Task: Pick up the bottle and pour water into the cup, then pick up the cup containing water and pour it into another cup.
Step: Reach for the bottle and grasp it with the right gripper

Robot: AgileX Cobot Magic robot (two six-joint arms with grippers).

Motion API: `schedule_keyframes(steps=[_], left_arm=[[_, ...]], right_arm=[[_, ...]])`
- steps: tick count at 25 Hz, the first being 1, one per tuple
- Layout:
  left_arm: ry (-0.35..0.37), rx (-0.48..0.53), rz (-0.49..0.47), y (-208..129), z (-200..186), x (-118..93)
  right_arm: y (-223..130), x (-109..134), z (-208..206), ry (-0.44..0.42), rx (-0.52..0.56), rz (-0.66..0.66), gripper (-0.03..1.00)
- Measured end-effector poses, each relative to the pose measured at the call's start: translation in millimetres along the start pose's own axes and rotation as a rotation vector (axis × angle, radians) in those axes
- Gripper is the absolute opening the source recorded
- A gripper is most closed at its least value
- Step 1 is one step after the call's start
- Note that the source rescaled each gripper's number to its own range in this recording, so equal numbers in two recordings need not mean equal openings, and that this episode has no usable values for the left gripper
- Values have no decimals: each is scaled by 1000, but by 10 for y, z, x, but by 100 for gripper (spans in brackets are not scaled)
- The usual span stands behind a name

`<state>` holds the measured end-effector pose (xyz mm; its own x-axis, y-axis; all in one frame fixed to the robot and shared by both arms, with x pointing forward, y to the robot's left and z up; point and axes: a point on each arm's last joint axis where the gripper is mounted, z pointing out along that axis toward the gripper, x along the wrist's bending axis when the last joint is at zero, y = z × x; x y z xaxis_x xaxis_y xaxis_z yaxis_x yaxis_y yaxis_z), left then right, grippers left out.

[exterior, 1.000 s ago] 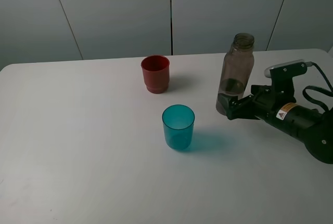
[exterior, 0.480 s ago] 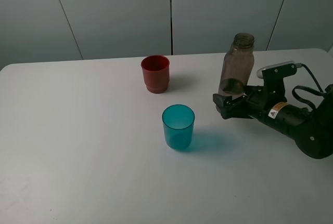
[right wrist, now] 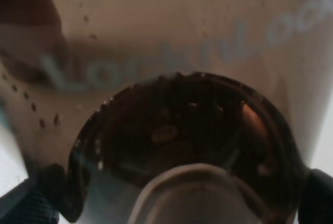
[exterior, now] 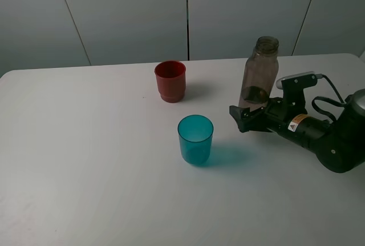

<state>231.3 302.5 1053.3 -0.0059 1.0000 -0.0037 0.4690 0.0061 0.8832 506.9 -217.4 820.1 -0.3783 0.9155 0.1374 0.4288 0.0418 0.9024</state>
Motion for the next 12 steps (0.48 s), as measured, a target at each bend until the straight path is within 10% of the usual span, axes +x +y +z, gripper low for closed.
schedule_keyframes(steps=[12], left_arm=[[0,0,-2,0,0,0]], right_arm=[[72,-11,74,2,-35,-5,100]])
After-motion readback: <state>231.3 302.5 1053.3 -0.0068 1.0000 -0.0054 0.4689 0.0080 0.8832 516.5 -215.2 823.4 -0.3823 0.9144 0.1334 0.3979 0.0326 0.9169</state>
